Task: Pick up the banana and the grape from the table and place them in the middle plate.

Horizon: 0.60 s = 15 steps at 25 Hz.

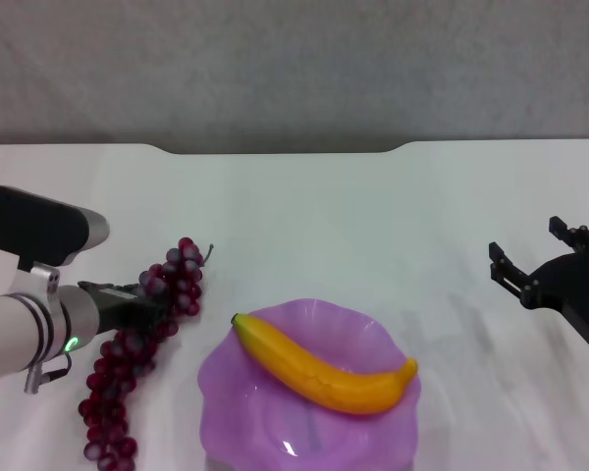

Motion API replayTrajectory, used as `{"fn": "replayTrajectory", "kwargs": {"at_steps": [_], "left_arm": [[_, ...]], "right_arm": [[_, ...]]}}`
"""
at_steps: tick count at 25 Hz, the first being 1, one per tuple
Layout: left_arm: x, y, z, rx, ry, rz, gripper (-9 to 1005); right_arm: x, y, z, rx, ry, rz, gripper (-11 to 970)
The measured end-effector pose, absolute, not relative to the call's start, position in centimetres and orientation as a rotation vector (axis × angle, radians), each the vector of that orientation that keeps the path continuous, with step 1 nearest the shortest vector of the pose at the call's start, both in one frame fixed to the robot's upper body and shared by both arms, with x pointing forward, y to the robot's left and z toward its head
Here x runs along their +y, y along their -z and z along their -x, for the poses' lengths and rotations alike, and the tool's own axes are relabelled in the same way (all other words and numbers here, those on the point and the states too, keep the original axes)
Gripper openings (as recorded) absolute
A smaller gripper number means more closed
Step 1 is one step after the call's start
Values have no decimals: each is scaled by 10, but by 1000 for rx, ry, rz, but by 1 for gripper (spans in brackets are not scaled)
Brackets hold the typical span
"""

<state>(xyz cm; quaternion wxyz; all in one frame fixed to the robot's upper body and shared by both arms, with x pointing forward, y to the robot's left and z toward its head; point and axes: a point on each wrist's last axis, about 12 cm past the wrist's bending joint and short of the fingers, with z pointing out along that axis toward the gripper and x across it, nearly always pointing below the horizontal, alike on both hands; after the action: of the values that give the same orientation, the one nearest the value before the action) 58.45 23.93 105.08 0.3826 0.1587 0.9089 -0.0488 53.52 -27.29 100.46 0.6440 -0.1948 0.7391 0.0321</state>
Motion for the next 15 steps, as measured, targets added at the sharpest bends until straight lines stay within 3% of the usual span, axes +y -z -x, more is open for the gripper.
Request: {"fn": "replayTrajectory", "kwargs": {"at_steps": [10,15], "left_arm": [[241,-1064,-575,2229,129,-405,364],[240,-1063,-576,2232,123,-414,192]], "right_arm": [[-272,-1004,-535,1683,-74,443,887],[-272,-1005,-535,1683,-76,443,888]]}}
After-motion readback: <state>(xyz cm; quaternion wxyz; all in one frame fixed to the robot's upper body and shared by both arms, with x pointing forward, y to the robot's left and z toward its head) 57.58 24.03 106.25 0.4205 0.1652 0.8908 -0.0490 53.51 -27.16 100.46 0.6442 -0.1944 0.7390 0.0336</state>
